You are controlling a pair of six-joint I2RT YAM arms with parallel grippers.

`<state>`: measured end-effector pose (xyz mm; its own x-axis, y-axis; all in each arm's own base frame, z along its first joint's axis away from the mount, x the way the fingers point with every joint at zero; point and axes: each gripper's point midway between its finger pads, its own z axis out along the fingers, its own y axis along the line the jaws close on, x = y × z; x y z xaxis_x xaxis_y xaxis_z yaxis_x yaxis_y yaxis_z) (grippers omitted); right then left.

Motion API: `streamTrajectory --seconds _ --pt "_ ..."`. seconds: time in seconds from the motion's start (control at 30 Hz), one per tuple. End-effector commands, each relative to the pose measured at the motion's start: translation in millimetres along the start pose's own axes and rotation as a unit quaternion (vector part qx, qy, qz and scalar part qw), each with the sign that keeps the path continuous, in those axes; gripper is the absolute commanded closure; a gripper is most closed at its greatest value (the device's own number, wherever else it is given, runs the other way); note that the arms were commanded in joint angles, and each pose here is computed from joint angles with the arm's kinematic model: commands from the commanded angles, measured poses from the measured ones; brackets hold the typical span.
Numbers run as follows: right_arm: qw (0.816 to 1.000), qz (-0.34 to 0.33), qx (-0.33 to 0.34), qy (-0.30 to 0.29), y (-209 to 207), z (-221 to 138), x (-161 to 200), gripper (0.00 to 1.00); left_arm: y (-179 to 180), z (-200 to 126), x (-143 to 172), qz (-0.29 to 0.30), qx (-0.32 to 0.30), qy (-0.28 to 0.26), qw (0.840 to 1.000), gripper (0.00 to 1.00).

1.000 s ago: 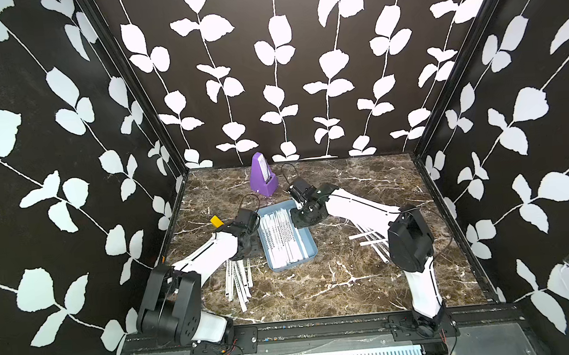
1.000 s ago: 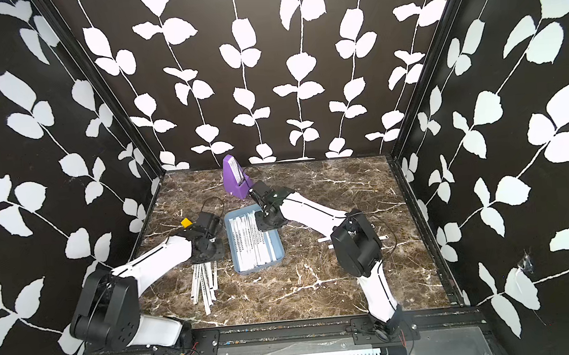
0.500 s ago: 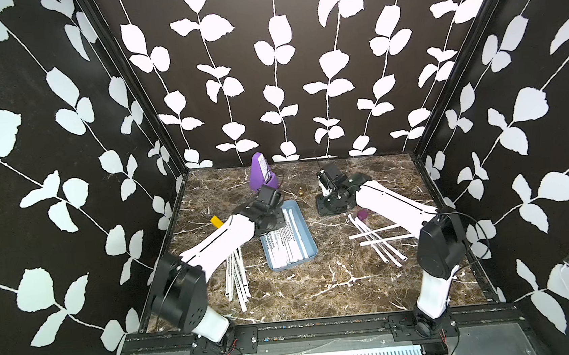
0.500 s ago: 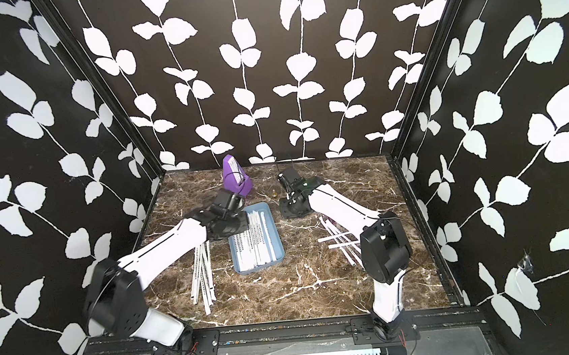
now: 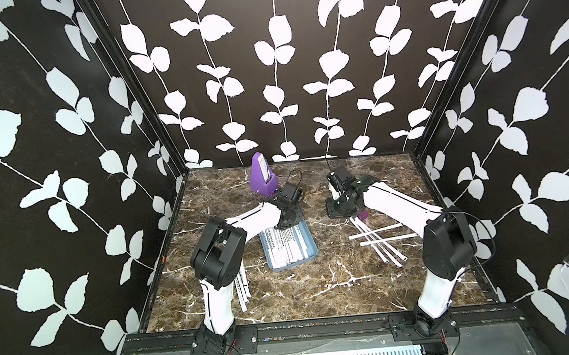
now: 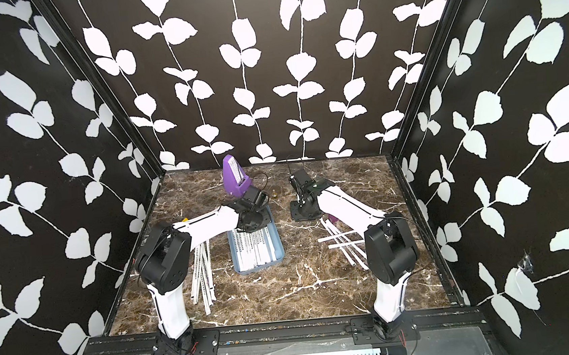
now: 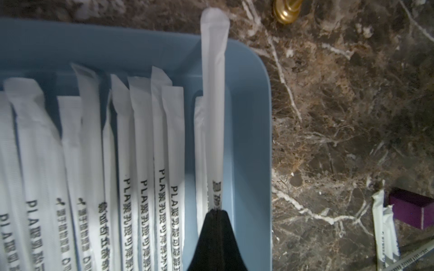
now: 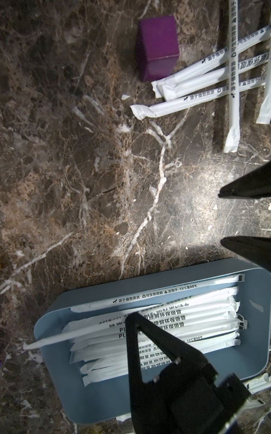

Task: Put the straws into the storage box
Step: Place the straw in the storage box.

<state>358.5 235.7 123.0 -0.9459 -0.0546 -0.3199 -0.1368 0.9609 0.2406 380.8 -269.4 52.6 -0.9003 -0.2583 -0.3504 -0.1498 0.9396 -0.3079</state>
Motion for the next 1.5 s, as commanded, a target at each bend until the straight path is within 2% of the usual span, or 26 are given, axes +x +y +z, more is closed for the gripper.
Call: streamTrajectory --seconds 0.0,0.17,0.47,0.67,0.77,0.93,1.03,1.23,1.4,1.47 --pt "1.0 -0.006 -0.01 -0.005 0 -2 1 0.71 -6 -1 -3 -0.004 0.0 -0.004 1.0 1.0" --pt "1.0 -0.005 -0.013 -0.005 0 -2 2 0.71 12 2 5 0.008 -0.036 0.003 0.999 1.0" --pt "1.0 -0.005 -0.018 -0.003 2 0 2 0.73 10 7 4 0.016 -0.034 0.004 0.999 1.0" --pt "1.0 -0.013 -0.01 0.002 -2 -3 7 0.74 10 5 -5 0.024 -0.036 -0.002 0.999 0.9" --pt "1.0 -0.016 -0.008 0.002 -3 -5 8 0.74 10 4 -8 0.028 -0.033 -0.004 0.999 0.81" --pt "1.0 -0.025 0.004 0.007 -8 -8 12 0.75 7 -3 -14 0.028 -0.026 -0.01 0.999 0.77" --pt "0.999 -0.025 0.019 0.011 -22 -14 14 0.75 3 -17 -20 0.031 -0.015 -0.021 0.999 0.68" --pt "0.998 -0.018 0.052 0.027 -57 -22 34 0.73 -13 -48 -37 0.076 0.028 -0.052 0.995 0.41" --pt "0.99 -0.033 0.114 0.072 -89 -24 68 0.69 -7 -81 -51 0.119 0.029 -0.088 0.989 0.33" --pt "0.989 -0.011 0.121 0.084 -103 -24 78 0.69 -2 -102 -56 0.145 0.024 -0.113 0.983 0.32"
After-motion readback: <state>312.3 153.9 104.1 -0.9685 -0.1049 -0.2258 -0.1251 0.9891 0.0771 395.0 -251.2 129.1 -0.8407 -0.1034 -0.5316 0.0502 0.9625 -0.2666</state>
